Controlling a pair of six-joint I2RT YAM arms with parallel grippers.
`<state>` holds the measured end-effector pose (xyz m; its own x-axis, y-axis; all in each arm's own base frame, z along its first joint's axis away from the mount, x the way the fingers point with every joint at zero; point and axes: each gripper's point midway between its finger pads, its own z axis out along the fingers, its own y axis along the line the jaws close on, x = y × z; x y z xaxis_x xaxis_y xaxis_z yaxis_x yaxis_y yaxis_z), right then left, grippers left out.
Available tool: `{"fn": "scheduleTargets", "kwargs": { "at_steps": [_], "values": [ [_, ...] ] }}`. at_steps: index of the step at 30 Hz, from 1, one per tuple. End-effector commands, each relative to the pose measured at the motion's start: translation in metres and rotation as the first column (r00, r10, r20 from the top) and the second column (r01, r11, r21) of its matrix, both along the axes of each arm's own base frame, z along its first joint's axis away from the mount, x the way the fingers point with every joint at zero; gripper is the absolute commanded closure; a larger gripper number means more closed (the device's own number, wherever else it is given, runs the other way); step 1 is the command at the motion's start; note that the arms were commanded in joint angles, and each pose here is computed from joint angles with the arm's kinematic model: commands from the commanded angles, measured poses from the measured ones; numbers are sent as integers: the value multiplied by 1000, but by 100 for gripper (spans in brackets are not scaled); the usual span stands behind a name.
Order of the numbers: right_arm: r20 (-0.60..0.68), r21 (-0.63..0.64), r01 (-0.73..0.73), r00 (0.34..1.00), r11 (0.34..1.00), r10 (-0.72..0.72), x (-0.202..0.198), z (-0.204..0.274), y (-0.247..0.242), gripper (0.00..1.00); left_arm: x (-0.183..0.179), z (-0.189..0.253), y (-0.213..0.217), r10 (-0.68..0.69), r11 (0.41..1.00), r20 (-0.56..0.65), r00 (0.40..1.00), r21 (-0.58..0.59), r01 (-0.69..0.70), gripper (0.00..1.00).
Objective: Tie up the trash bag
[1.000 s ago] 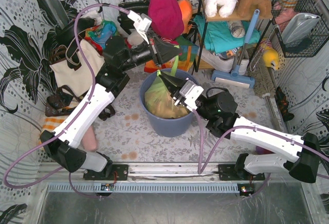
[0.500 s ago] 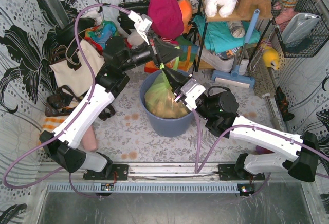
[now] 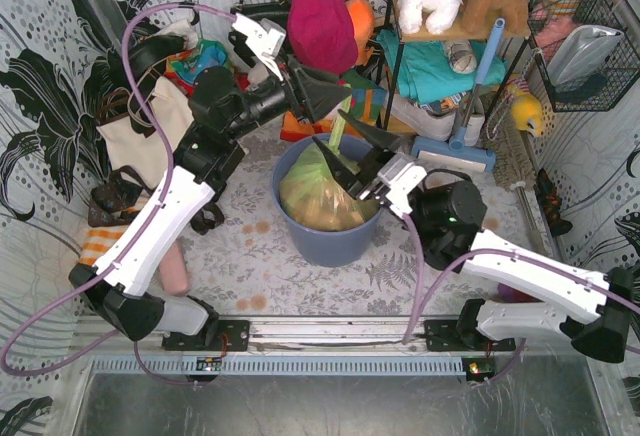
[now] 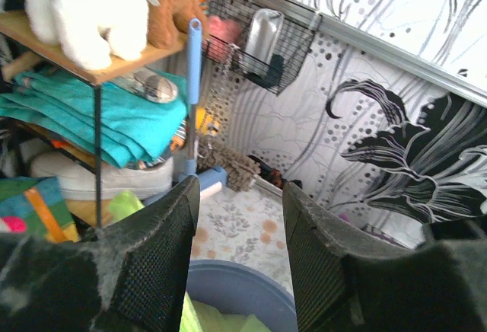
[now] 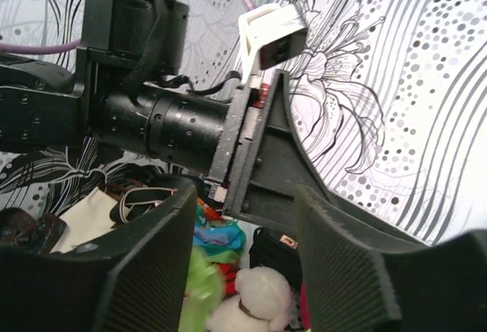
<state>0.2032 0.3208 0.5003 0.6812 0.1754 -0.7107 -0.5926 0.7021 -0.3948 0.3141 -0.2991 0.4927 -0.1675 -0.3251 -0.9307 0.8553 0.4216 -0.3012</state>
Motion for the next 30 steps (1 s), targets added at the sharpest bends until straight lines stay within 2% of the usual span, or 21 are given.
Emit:
{"fn": "scheduleTargets", "kwargs": {
  "at_steps": [1,7,10,12,16,17,18,19,22,25,26,27,30],
  "values": [
    [10,98,14,1000,995,-15,-13,39,-35,43,-1,40,24,139,990,113,984,-26,-137,43],
    [-27,40,208,978,977,-207,8,25,-61,37,16,35,57,348,937,109,931,-40,-346,42],
    [-53,-21,353,934,935,-354,29,10,-75,34,23,24,81,469,883,74,880,-56,-466,37],
    [-84,-59,401,911,914,-404,44,-1,-84,32,27,13,99,556,831,46,830,-61,-553,34],
    [-227,-108,486,837,867,-497,91,-36,-123,27,41,-22,124,673,739,-19,739,-6,-673,26],
    [-255,-118,509,814,853,-521,101,-45,-133,25,44,-31,129,690,724,-39,723,7,-690,13],
    [-287,-130,529,790,839,-543,110,-56,-144,23,47,-40,133,705,709,-59,707,19,-705,4],
    [-313,-145,552,762,821,-567,119,-67,-156,21,49,-49,139,723,690,-78,686,24,-724,0],
    [-383,-187,608,678,771,-627,140,-101,-190,16,59,-84,165,797,598,-140,587,53,-800,2],
    [-428,-238,663,584,709,-690,151,-140,-223,13,66,-117,197,877,469,-174,449,101,-877,2],
    [-446,-258,677,550,689,-707,155,-155,-234,9,67,-129,209,903,414,-180,390,126,-902,2],
    [-466,-279,688,513,670,-720,158,-170,-245,0,68,-141,219,926,361,-179,333,153,-920,2],
    [-534,-323,708,412,628,-738,162,-219,-274,3,66,-182,243,966,242,-150,213,220,-945,2]
  ]
}}
